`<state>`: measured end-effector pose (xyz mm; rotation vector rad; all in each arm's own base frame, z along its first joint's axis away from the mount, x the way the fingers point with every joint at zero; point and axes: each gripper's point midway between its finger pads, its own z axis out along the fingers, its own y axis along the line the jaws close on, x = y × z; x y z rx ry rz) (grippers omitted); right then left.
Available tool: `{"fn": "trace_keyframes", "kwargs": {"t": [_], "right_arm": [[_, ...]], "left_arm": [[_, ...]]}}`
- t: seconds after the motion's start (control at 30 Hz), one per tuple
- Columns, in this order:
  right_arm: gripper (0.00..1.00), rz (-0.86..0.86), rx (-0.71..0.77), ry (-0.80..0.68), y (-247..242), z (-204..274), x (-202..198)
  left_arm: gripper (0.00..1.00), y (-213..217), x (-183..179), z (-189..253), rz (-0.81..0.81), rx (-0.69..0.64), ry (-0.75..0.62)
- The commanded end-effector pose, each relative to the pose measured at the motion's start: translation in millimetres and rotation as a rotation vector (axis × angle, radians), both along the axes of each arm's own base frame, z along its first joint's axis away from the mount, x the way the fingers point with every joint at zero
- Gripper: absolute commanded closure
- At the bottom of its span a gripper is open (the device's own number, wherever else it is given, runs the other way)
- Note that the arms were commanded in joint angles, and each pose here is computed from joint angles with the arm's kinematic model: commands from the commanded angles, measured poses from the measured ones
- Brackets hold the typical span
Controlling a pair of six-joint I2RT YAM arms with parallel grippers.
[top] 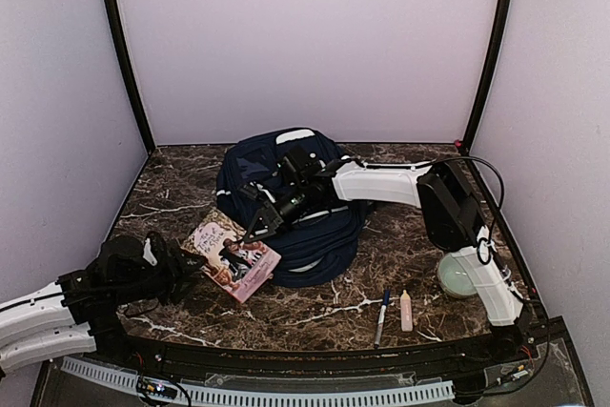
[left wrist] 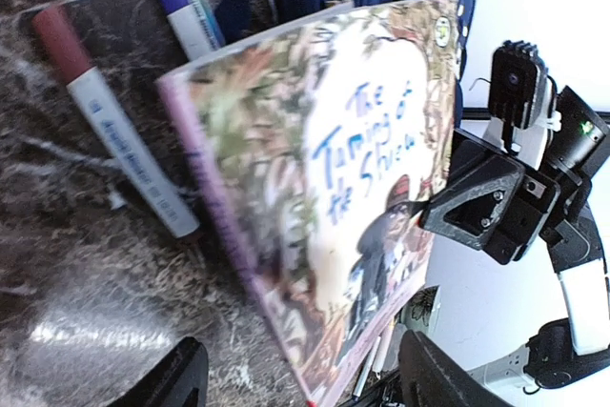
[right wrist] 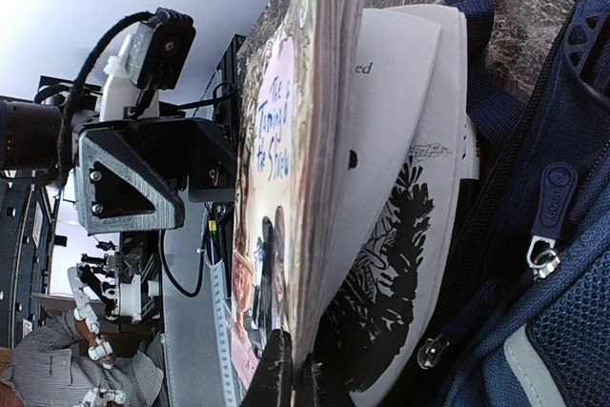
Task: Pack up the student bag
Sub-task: Pass from the right arm to the left
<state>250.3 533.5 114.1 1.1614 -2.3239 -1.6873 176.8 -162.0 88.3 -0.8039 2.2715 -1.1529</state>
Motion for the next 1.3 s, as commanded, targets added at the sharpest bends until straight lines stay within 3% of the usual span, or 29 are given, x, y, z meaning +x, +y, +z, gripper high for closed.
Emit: {"fn": "trace_keyframes", "kwargs": {"t": [0.0, 0.2, 0.37, 0.5, 0.57, 0.7, 0.87, 1.0, 1.13, 1.27], "right_arm": [[1.00, -0.006, 0.021, -0.010, -3.3, 11.4, 2.2], [1.00, -0.005, 0.026, 0.005, -2.6, 11.0, 1.3], [1.00, -0.007, 0.019, 0.016, -3.6, 7.4, 0.2], [1.00, -0.010, 0.014, 0.024, -3.6, 3.9, -0.3], [0.99, -0.010, 0.011, 0.028, -3.8, 1.7, -1.0], [0.86, -0.008, 0.011, 0.027, -6.1, 3.7, -3.0], [0.68, -0.006, 0.013, -0.030, -12.4, 19.3, -2.6], [0.52, -0.010, 0.008, -0.181, -23.2, 41.9, 5.6], [0.48, -0.006, 0.043, -0.282, -39.2, 72.7, 14.2], [0.44, -0.064, 0.087, -0.335, -70.3, 101.6, 41.7]], "left_arm": [[0.29, -27.4, 18.1, 27.4, -0.107, -0.018, -0.188], [0.29, -31.1, 21.5, 0.2, -0.089, 0.001, -0.105], [0.31, -35.2, 30.2, 2.6, -0.076, -0.028, -0.163], [0.39, -38.9, 36.9, 16.6, -0.073, -0.057, -0.237], [0.48, -39.8, 38.4, 21.1, -0.087, -0.027, -0.253], [0.68, -34.8, 37.1, 25.0, -0.084, 0.020, -0.231], [0.85, -24.0, 33.7, 42.3, -0.063, 0.040, -0.247], [0.92, -21.1, 35.3, 71.7, -0.076, 0.084, -0.300], [0.97, -30.8, 41.0, 99.3, -0.139, 0.145, -0.355], [0.99, -64.8, 49.2, 131.1, -0.323, 0.222, -0.449]]}}
